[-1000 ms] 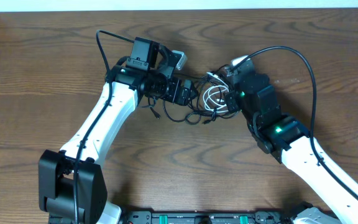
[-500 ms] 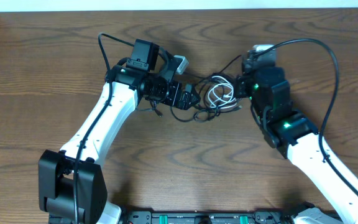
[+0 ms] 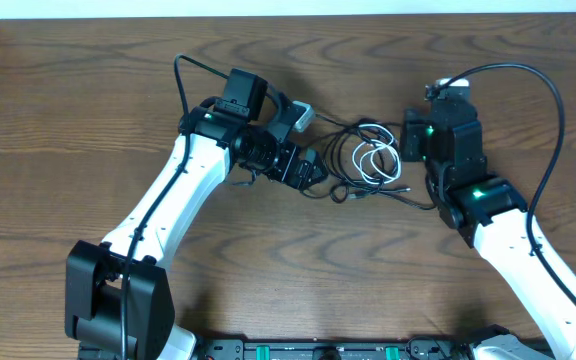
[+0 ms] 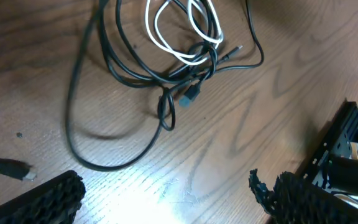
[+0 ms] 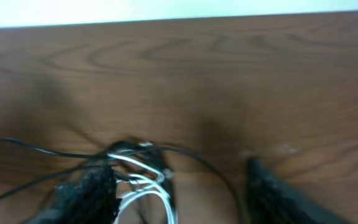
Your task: Untangle cables
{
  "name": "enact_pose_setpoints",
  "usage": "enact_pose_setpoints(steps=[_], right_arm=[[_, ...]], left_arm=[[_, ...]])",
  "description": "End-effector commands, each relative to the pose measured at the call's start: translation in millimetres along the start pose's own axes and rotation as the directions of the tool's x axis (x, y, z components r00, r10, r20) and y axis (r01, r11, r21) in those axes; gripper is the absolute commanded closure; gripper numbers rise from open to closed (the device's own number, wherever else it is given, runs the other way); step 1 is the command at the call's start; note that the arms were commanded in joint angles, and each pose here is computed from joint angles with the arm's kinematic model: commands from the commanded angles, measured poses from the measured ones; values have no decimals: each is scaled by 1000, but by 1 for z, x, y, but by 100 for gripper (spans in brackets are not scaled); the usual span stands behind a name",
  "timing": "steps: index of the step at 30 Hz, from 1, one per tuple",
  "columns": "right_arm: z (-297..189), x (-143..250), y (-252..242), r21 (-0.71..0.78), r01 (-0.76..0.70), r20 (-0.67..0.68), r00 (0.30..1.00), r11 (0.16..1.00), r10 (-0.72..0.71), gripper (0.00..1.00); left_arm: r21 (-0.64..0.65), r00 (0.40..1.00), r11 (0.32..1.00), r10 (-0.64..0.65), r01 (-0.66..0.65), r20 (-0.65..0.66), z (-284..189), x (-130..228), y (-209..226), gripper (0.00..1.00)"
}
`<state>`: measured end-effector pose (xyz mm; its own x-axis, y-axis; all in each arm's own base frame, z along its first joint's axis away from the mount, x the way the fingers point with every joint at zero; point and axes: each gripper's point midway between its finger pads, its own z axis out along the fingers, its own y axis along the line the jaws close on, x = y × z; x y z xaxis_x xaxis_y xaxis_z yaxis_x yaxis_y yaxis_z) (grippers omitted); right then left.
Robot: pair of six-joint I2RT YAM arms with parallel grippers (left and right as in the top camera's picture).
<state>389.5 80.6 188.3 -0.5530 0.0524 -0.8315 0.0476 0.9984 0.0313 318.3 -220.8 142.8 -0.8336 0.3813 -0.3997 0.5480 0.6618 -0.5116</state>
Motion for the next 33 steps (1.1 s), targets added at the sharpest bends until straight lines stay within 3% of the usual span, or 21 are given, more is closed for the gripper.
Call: enact_pose_setpoints(steps=[1, 6, 11, 14, 20, 26, 33], right_arm=[[1, 4, -11, 43, 42, -23, 999, 998, -41, 25], [-2, 33, 9, -94, 99, -140, 984, 991, -112, 17], [-6, 63, 18, -138, -51, -270, 963, 989, 12, 23], [-5, 93, 30, -160, -168, -405, 910, 973, 90, 27], [6, 134, 51, -187, -230, -556, 826, 955, 90, 36], [24, 167, 60, -161, -240, -632, 770, 957, 87, 52], [41, 176, 60, -145, -224, -625, 776, 964, 87, 56]], left_arm=[[4, 998, 999, 46, -46, 34, -10, -8, -7, 2], [4, 998, 999, 46, -46, 33, -10, -8, -7, 2], [-64, 999, 997, 46, -44, 26, -10, -7, 4, 2], [-97, 999, 994, 45, -43, 23, -11, -7, 10, 2], [-100, 998, 994, 56, -52, 36, -11, -11, 10, 2], [-104, 998, 993, 57, -53, 38, -11, -11, 11, 2], [-122, 998, 991, 58, -53, 37, -12, -11, 14, 2]])
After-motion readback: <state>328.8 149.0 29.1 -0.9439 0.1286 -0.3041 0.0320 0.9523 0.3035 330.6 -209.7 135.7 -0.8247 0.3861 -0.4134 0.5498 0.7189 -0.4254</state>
